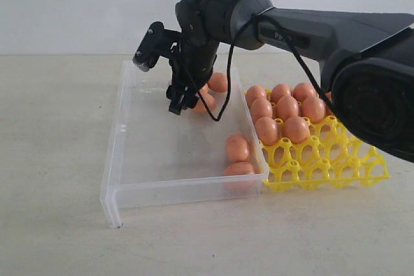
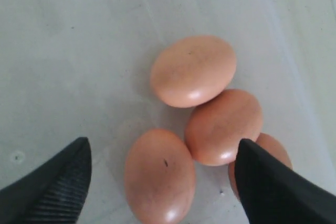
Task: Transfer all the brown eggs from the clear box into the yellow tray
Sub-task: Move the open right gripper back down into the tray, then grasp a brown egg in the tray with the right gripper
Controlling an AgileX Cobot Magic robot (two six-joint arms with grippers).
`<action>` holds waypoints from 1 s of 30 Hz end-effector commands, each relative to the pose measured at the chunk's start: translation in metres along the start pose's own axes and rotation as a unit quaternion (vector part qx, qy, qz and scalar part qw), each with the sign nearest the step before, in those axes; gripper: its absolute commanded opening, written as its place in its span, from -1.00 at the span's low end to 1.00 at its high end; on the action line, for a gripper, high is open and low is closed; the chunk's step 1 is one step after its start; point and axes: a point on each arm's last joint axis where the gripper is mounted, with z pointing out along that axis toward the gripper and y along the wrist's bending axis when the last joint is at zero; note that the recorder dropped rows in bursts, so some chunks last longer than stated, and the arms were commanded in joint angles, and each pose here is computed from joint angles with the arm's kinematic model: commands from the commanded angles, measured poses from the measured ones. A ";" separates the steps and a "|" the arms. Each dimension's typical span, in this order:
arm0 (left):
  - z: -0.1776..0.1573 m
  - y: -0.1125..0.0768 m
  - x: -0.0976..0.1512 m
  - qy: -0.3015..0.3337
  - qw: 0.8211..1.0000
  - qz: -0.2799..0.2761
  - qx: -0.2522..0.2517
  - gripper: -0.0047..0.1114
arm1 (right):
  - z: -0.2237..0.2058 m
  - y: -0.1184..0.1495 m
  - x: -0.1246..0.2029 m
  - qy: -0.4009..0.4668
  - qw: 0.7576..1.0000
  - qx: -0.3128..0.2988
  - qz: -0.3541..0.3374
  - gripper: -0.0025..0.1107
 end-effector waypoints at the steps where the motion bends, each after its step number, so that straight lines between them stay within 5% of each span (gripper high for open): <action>1: 0.000 0.000 0.000 0.000 1.000 -0.001 0.002 -0.99 | 0.009 -0.008 0.018 0.022 1.000 -0.003 0.017 0.30; 19: 0.000 0.000 0.000 0.000 1.000 -0.001 0.002 -0.99 | 0.012 -0.028 0.027 -0.019 0.997 -0.005 0.075 0.30; 30: 0.000 0.000 0.000 0.000 1.000 -0.001 0.002 -0.99 | 0.036 -0.016 0.032 -0.021 0.994 -0.037 0.098 0.30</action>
